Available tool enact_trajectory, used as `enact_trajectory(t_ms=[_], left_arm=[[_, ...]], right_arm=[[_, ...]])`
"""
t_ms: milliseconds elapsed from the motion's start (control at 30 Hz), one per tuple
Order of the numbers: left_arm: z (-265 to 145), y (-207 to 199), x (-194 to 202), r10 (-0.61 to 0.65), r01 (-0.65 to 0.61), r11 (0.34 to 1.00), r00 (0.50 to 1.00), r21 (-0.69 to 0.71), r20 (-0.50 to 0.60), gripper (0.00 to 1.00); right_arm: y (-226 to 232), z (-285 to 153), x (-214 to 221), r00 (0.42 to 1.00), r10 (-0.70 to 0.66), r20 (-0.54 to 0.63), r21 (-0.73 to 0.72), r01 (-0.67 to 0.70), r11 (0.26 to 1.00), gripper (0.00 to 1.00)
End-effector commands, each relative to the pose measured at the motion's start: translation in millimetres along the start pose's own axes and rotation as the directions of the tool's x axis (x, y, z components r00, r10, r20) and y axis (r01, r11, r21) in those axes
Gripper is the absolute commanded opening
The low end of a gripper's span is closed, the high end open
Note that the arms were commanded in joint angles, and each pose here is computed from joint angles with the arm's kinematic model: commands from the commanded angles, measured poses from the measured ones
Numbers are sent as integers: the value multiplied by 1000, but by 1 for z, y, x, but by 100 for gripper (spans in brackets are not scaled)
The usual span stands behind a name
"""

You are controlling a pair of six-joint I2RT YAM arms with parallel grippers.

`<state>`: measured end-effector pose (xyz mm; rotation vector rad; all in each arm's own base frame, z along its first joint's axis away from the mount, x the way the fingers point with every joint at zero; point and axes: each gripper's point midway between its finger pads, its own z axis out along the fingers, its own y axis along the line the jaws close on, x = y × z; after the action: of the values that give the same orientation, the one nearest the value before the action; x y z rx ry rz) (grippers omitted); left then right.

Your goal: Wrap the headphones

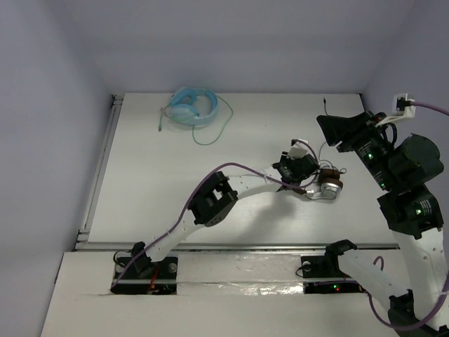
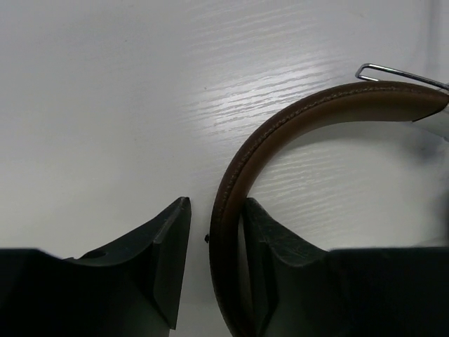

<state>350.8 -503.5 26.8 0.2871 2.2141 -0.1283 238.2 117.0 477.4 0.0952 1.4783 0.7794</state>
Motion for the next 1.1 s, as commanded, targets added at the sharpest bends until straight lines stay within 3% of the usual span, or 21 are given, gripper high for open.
enact_trajectory(t_ms=[0, 67, 100, 167, 200, 233, 300, 333, 400, 433, 500, 533, 767, 867, 1067], left_arm=[[11, -7, 4, 37, -37, 999, 999, 29, -18, 31], [14, -12, 6, 39, -39, 998, 999, 41, -21, 22], [15, -14, 5, 33, -32, 998, 999, 49, -15, 10], [9, -17, -4, 11, -11, 998, 1000, 66, 0, 0], [9, -15, 0, 7, -7, 997, 1000, 73, 2, 0], [-3, -10, -25, -33, 30, 996, 999, 90, 35, 0], [-11, 2, -29, -67, 63, 992, 997, 112, 39, 0], [-36, 8, -65, -125, 112, 981, 989, 157, 80, 0], [-47, 30, -75, -173, 155, 967, 982, 204, 77, 0], [-78, 41, -112, -232, 195, 947, 965, 257, 124, 0], [-91, 66, -120, -246, 206, 938, 962, 279, 117, 0], [-118, 77, -145, -274, 218, 927, 949, 305, 156, 0], [-180, 149, -165, -230, 177, 950, 954, 259, 193, 0], [-205, 177, -174, -261, 196, 938, 943, 285, 209, 0], [-249, 236, -198, -325, 237, 916, 911, 323, 254, 0]], right_arm=[[3, -3, -11, 999, 3, 50, -8, -3, 1000, 48], [0, -3, -8, 999, 5, 47, 3, -6, 1000, 47], [-2, -3, -7, 999, 6, 45, 10, -6, 1000, 47], [-7, -2, -6, 999, -2, 43, 33, 1, 999, 46], [-11, -2, -4, 999, -6, 36, 48, 4, 999, 45], [-15, -2, -3, 999, -13, 40, 67, 10, 998, 43], [-19, -4, -6, 998, -20, 62, 88, 14, 996, 32], [-23, -3, -2, 998, -29, 58, 94, 23, 995, 25], [-24, 0, -1, 997, -37, 63, 91, 31, 995, 10], [-26, 2, 0, 997, -50, 57, 95, 44, 995, 6], [-27, 8, 1, 997, -60, 50, 98, 55, 994, 0], [-29, 14, 4, 997, -72, 36, 97, 69, 993, 0], [-28, 46, 19, 994, -106, -18, 31, 107, 994, 0], [-29, 54, 25, 991, -129, -21, 5, 129, 992, 9], [-8, 40, 4, 970, -218, 107, -107, 230, 967, 19]])
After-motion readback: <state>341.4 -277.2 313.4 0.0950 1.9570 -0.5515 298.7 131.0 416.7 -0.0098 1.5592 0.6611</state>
